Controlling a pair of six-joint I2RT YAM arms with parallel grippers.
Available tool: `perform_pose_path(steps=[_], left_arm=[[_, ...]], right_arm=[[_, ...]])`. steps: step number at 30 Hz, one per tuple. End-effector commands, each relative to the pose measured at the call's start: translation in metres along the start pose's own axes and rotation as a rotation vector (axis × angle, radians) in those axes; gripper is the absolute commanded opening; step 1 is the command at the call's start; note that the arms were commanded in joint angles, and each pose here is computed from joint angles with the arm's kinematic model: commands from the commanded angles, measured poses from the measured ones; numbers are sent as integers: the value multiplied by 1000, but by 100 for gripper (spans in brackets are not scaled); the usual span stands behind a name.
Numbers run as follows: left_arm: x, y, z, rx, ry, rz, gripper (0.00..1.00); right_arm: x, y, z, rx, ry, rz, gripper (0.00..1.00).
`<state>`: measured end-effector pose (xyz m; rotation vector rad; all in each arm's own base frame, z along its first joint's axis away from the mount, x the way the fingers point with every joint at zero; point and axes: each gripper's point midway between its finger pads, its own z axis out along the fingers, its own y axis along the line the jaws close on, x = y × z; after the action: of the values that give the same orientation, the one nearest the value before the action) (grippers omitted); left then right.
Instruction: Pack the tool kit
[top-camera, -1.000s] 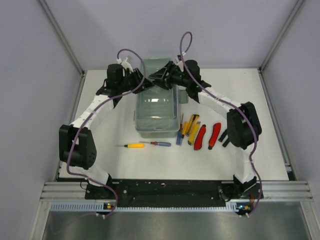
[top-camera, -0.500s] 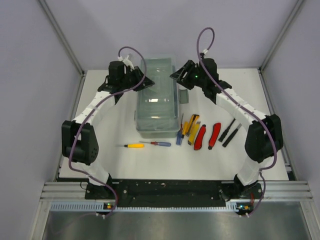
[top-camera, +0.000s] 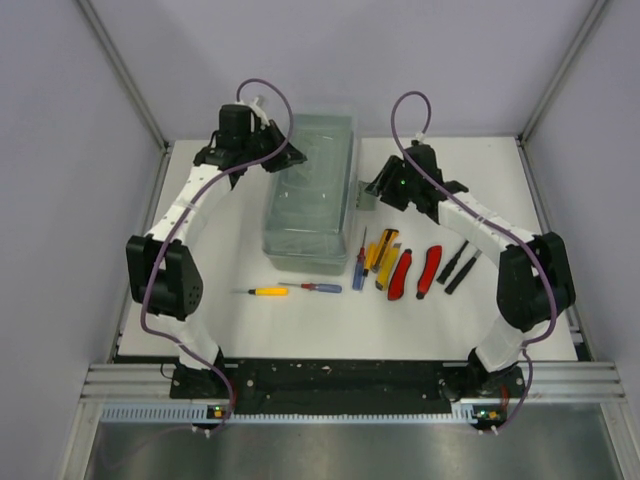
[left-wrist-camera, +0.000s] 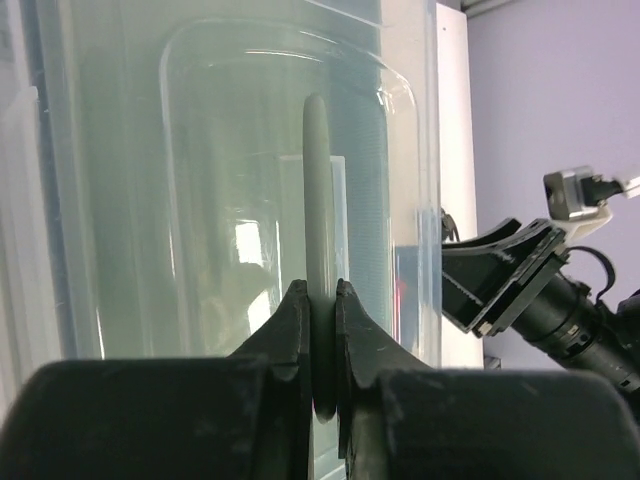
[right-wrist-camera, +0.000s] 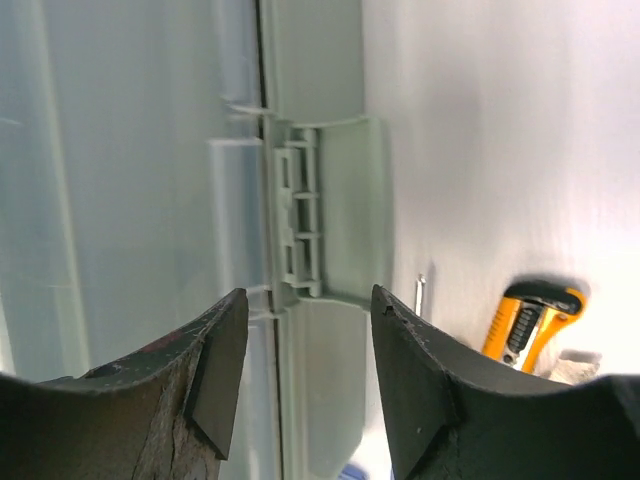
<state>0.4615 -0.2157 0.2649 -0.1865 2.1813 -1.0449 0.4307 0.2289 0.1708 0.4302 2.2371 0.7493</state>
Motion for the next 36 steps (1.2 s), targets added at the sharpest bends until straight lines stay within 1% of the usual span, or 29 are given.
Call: perform_pose_path(steps=[1, 8, 12, 18, 25, 30, 32, 34, 36], left_arm=[[-70, -79, -40, 165, -241, 153, 0], [-92, -89, -58, 140, -334, 168, 0], [-101, -84, -64, 124, -358, 169, 0], [-108, -78, -70, 112, -373, 159, 0], [-118, -75, -75, 128, -384, 140, 0], [-125, -68, -78, 142, -381, 147, 0], [-126, -62, -76, 176, -355, 150, 0], [-127, -50, -73, 204, -321, 121, 0], [-132, -31, -75, 206, -313, 97, 0]], right_arm=[[-18, 1, -18, 9, -76, -57, 51], [-10, 7, -12, -38, -23, -125, 51], [5, 14, -6, -92, 52, -147, 51], [23, 17, 2, -119, 126, -188, 49], [47, 8, 11, -71, 202, -215, 40], [56, -8, 22, 12, 241, -210, 39], [55, -12, 26, 36, 234, -202, 39], [50, -14, 28, 57, 212, -192, 36], [44, -16, 30, 84, 184, -183, 33]])
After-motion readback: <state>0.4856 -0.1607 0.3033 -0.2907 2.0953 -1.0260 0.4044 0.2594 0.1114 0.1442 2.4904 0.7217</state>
